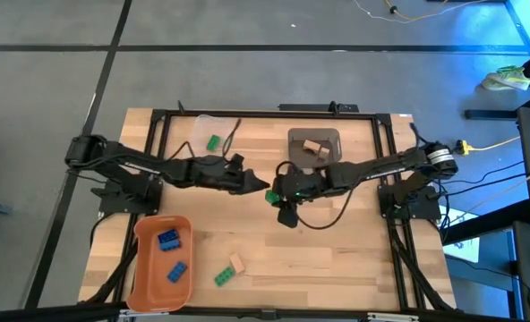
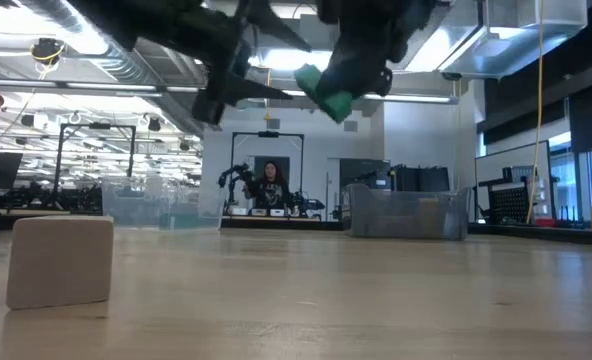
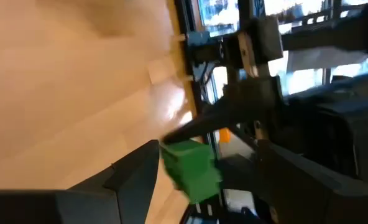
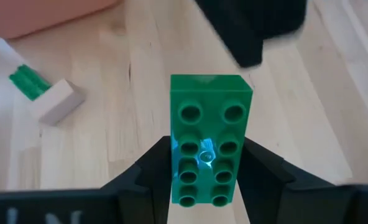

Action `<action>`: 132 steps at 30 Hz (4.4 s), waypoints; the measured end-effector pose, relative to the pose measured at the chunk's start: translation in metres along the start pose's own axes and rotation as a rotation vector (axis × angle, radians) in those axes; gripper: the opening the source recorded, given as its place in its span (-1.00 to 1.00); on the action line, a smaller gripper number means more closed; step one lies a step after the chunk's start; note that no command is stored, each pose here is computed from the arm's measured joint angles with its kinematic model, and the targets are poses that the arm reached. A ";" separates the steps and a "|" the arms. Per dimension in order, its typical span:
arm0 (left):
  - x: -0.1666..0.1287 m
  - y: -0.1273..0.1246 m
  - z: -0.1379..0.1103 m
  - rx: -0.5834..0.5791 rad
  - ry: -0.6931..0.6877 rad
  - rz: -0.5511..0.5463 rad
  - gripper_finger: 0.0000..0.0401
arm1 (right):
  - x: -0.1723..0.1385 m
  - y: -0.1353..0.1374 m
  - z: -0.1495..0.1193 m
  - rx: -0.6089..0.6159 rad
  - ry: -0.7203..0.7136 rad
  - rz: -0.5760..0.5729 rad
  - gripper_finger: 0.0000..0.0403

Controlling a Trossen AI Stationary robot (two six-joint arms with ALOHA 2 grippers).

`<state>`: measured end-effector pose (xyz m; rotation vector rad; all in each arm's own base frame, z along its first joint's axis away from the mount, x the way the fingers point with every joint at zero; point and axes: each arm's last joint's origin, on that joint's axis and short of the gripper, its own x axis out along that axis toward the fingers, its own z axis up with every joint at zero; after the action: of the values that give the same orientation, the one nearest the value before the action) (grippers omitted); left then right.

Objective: Sort & place blocks by color
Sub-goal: Put the right green game piece into the transparent bin

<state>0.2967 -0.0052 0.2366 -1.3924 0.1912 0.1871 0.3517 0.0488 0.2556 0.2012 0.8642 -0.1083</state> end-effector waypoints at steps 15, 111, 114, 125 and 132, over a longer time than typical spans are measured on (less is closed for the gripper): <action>0.023 0.009 -0.012 0.007 0.160 0.053 0.30 | 0.009 0.002 0.001 0.025 -0.001 0.001 -0.31; -0.117 0.102 0.102 0.390 -0.038 0.968 -0.59 | -0.074 -0.013 -0.107 0.613 -0.627 0.249 0.84; -0.117 0.102 0.102 0.391 -0.039 0.973 -0.59 | -0.073 -0.013 -0.107 0.612 -0.622 0.245 0.84; -0.116 0.101 0.104 0.455 -0.032 0.975 -0.02 | -0.072 -0.014 -0.108 0.606 -0.607 0.231 0.84; -0.126 0.064 0.126 0.502 -0.070 0.887 0.24 | -0.072 -0.014 -0.108 0.605 -0.607 0.231 0.84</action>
<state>0.1618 0.1276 0.2270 -0.7235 0.7412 0.8585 0.2221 0.0602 0.2407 0.7889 0.1775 -0.2002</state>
